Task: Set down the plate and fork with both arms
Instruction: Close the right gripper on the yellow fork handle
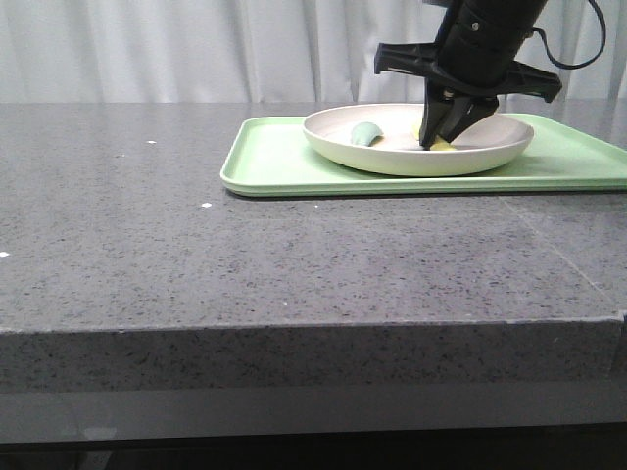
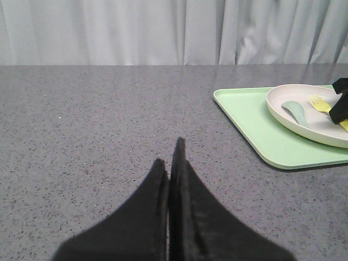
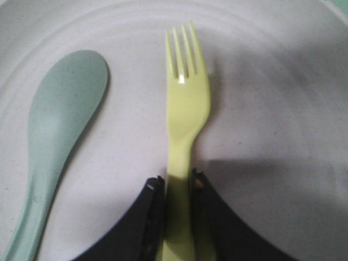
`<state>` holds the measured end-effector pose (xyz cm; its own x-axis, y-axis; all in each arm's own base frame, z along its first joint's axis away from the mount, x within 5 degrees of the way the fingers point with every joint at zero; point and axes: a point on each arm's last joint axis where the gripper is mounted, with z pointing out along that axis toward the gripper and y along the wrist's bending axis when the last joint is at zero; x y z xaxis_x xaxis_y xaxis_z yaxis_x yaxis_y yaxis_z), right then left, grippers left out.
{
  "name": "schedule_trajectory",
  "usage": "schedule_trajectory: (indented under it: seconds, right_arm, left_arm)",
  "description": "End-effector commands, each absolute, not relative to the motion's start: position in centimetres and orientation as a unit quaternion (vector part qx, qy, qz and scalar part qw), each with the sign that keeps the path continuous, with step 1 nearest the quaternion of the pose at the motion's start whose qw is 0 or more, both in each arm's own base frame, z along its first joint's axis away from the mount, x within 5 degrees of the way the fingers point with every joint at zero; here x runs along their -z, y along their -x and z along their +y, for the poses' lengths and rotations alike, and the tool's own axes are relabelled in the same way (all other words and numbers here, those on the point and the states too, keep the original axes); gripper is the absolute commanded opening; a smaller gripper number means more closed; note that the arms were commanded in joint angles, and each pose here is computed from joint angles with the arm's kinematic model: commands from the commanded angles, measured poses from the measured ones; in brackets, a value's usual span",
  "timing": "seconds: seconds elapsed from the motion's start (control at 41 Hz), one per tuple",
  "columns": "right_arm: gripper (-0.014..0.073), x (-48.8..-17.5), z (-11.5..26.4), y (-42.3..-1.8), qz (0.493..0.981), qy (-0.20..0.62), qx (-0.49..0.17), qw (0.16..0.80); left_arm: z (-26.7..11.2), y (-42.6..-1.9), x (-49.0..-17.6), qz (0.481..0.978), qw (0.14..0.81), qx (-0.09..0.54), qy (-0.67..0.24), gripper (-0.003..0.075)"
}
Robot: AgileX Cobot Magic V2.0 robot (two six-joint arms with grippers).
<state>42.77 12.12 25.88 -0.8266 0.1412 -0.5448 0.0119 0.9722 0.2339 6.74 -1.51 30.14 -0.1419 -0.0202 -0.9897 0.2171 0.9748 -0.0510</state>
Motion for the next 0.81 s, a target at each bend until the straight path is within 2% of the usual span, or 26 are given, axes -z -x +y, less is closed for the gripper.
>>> schedule_trajectory:
  seconds: [0.0,0.781]
  right_arm:
    - [0.0054,-29.42,11.77,-42.59,0.929,-0.04,-0.125,0.347]
    - [0.0052,-29.73,11.75,-42.52,0.927,-0.04,-0.127,0.352]
  left_arm:
    - [-1.61,-6.75,-31.67,0.716,0.688,0.102,-0.065,-0.0018]
    - [-1.61,-6.75,-31.67,0.716,0.688,0.102,-0.065,-0.0018]
